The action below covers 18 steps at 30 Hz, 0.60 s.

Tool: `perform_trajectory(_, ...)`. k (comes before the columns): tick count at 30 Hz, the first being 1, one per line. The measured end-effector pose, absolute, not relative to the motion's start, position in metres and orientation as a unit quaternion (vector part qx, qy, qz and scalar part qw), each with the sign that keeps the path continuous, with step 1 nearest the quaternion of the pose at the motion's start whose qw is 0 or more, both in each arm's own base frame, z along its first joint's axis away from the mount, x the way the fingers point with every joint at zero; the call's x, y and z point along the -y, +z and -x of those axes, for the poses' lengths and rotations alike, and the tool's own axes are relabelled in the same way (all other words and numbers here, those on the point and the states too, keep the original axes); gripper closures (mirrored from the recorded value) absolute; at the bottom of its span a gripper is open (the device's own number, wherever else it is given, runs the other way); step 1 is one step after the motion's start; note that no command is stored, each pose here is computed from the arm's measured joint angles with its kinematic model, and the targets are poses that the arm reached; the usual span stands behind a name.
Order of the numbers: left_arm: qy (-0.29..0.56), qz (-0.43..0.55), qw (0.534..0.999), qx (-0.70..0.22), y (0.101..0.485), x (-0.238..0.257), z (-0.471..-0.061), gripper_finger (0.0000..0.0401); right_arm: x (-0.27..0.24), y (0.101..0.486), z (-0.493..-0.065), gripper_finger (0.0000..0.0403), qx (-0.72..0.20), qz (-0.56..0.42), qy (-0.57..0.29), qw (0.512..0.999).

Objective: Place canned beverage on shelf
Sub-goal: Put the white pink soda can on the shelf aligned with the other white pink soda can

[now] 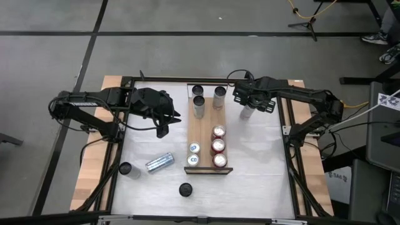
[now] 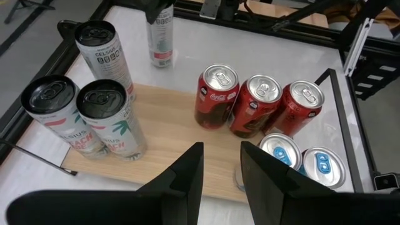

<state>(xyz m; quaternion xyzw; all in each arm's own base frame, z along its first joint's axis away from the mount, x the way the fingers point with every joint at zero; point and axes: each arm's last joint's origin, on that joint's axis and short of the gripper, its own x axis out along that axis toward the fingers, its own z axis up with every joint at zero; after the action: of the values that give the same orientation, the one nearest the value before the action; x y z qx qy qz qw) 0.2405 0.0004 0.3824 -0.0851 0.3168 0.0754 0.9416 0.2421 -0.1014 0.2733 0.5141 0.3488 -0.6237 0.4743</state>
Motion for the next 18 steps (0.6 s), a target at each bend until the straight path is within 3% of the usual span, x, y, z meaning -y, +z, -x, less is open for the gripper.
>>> perform_trajectory(18, 0.083, 0.074, 0.942, -0.316, 0.3825, -0.0010, -0.2404, 0.0305, 0.1013, 0.2737, -0.2424, 0.0100, -0.350, -0.517, -0.621, 0.474)
